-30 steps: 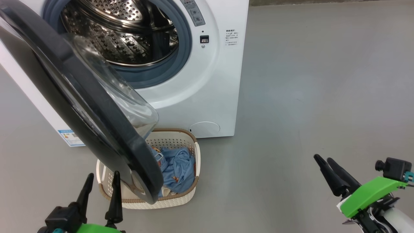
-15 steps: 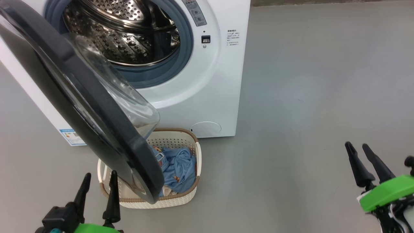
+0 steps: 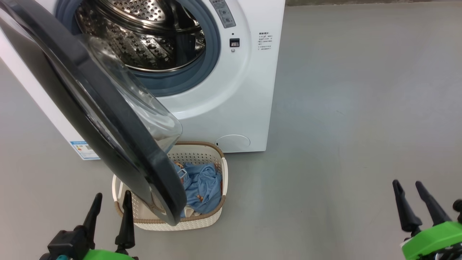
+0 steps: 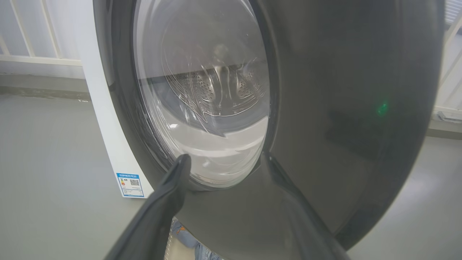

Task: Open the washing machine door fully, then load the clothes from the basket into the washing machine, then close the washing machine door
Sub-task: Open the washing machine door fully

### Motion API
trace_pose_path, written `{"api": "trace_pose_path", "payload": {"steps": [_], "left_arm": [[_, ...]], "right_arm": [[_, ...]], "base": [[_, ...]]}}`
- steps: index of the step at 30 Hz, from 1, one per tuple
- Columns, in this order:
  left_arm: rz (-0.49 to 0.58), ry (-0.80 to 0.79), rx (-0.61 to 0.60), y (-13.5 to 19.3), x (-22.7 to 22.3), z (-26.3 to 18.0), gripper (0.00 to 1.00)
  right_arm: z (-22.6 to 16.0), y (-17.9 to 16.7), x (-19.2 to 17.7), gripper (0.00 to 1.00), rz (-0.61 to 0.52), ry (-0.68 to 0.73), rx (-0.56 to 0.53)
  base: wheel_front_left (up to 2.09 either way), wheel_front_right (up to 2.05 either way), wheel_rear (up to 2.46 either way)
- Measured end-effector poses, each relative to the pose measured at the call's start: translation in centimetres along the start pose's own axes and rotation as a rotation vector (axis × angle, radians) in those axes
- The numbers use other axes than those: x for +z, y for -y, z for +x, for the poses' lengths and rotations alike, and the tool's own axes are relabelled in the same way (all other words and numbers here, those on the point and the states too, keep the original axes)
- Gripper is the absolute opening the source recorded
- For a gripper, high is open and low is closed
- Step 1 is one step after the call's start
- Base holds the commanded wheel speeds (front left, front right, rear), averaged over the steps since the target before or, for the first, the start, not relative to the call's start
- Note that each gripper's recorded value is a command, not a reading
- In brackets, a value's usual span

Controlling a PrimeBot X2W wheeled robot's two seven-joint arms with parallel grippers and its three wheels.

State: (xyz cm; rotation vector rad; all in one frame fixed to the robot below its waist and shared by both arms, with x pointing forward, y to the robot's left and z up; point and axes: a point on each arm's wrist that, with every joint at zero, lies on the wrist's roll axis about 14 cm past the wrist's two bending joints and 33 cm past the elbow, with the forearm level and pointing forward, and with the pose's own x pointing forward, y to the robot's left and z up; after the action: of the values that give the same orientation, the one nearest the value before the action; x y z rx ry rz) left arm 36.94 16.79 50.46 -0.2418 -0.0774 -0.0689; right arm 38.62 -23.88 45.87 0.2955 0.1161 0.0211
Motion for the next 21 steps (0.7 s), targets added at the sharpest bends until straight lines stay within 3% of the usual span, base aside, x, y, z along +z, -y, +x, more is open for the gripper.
{"api": "trace_pose_path", "payload": {"steps": [11, 12, 14, 15, 21], "left_arm": [[0.0, -0.001, 0.0, 0.0, 0.0, 0.0, 1.0], [0.0, -0.002, 0.0, 0.0, -0.1, 0.0, 0.65], [-0.003, -0.006, 0.003, -0.1, -0.2, -0.1, 0.13], [-0.008, -0.007, 0.005, -0.1, -0.2, -0.1, 0.0], [-0.023, -0.004, 0.019, -0.5, -0.1, -0.2, 0.0]], "right_arm": [[-0.8, 0.0, -1.1, 1.0, 0.001, -0.014, -0.019], [-0.8, 0.0, -1.1, 1.0, 0.002, -0.013, -0.02], [-0.8, -0.1, -1.0, 1.0, 0.004, -0.012, -0.019], [-0.8, -0.1, -1.0, 1.0, 0.005, -0.011, -0.019], [-0.7, -0.5, -0.9, 1.0, 0.008, -0.005, -0.01]], "base": [[0.0, 0.0, 0.0], [0.0, 0.0, 0.0], [0.0, 0.0, 0.0], [0.0, 0.0, 0.0], [0.0, 0.0, 0.0]]}}
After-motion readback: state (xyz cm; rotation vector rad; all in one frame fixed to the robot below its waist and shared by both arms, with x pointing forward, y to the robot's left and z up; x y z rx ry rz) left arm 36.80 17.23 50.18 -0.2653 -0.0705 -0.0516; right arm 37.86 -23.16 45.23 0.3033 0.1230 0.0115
